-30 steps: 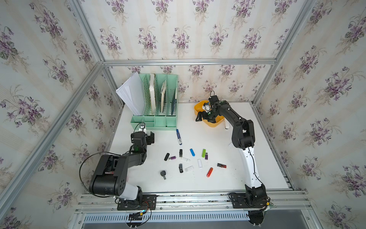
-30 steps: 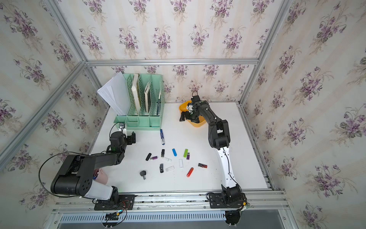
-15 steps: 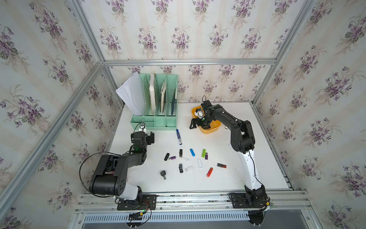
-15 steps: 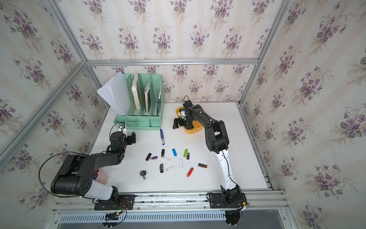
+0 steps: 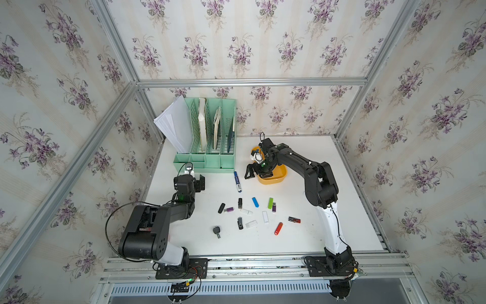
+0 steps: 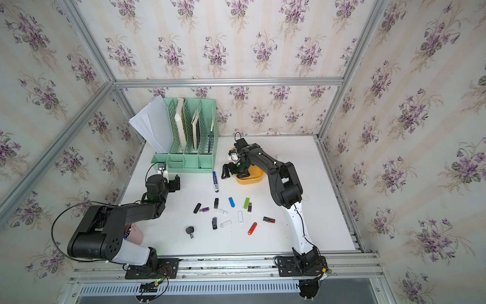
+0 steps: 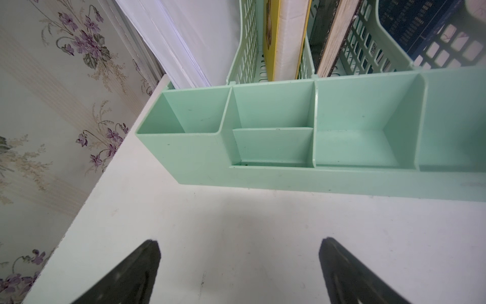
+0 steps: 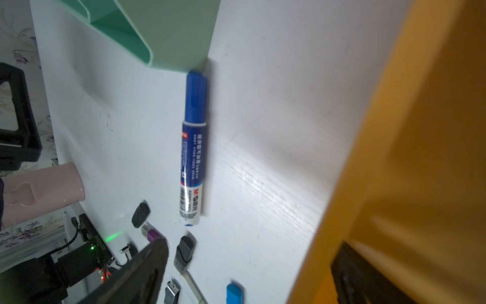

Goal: Put the usb flash drive into the storage box
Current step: Move the storage box to the center of the board, then adjust the storage box at the center of the board.

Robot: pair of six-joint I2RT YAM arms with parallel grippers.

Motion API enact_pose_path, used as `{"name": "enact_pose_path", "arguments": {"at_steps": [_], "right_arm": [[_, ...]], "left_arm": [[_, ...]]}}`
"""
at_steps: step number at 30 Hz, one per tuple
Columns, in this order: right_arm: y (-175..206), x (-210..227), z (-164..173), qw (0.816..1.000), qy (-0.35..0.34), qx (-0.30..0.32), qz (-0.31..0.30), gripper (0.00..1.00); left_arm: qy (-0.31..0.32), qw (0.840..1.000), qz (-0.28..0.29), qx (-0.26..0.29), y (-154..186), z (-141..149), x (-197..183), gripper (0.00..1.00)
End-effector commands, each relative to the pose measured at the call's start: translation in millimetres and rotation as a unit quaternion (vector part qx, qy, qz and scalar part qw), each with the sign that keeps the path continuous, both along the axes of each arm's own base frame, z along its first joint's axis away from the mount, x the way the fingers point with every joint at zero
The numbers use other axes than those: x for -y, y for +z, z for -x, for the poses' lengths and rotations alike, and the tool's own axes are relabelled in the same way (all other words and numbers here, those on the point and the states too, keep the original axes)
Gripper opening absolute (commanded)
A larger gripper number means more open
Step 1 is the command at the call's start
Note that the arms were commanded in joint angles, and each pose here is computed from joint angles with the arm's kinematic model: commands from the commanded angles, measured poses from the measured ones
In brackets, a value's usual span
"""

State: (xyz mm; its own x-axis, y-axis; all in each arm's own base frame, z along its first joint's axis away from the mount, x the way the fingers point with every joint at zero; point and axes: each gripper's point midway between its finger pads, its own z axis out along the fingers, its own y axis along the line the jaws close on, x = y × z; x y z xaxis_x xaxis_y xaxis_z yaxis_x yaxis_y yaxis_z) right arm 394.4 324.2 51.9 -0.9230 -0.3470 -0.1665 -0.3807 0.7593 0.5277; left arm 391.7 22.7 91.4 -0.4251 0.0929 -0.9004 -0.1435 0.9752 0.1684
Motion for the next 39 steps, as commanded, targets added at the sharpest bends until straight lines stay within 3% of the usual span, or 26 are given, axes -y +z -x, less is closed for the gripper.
{"name": "enact_pose_path", "arguments": {"at_steps": [1,5,12,17,24,30,33,39], "right_arm": [[1.0,0.9,4.9,1.000,0.007,-0.001,0.003,1.00],[26.9,5.2,-15.6,0.998,-0.017,0.062,0.013,1.00],[141.5,16.9,-63.3,0.972,-0.079,0.220,0.021,1.00],[186.7,64.5,-52.8,0.949,-0.178,0.247,0.079,1.00],[157.4,163.7,8.3,0.918,-0.294,0.191,0.186,1.00],[121.9,213.1,43.8,0.899,-0.350,0.154,0.212,0.99],[103.8,231.5,56.0,0.889,-0.367,0.130,0.240,0.98],[57.9,256.2,77.3,0.882,-0.402,0.074,0.234,0.90]], "left_arm": [[-0.001,1.000,0.002,0.002,1.2,-1.1,0.6,0.99],[0.000,1.000,0.003,0.001,0.6,-1.1,0.3,0.99],[-0.002,1.000,0.003,0.002,1.3,-1.7,0.7,0.99],[-0.001,1.000,0.003,0.002,1.4,-1.6,0.1,0.99],[-0.003,1.000,0.000,0.009,8.6,-3.3,0.7,0.99],[0.031,0.992,0.002,-0.126,60.9,-24.5,-5.3,0.99],[0.022,0.988,0.022,-0.150,75.7,-15.3,9.4,0.99],[-0.024,0.975,0.018,-0.219,82.1,31.1,61.5,0.99]]}}
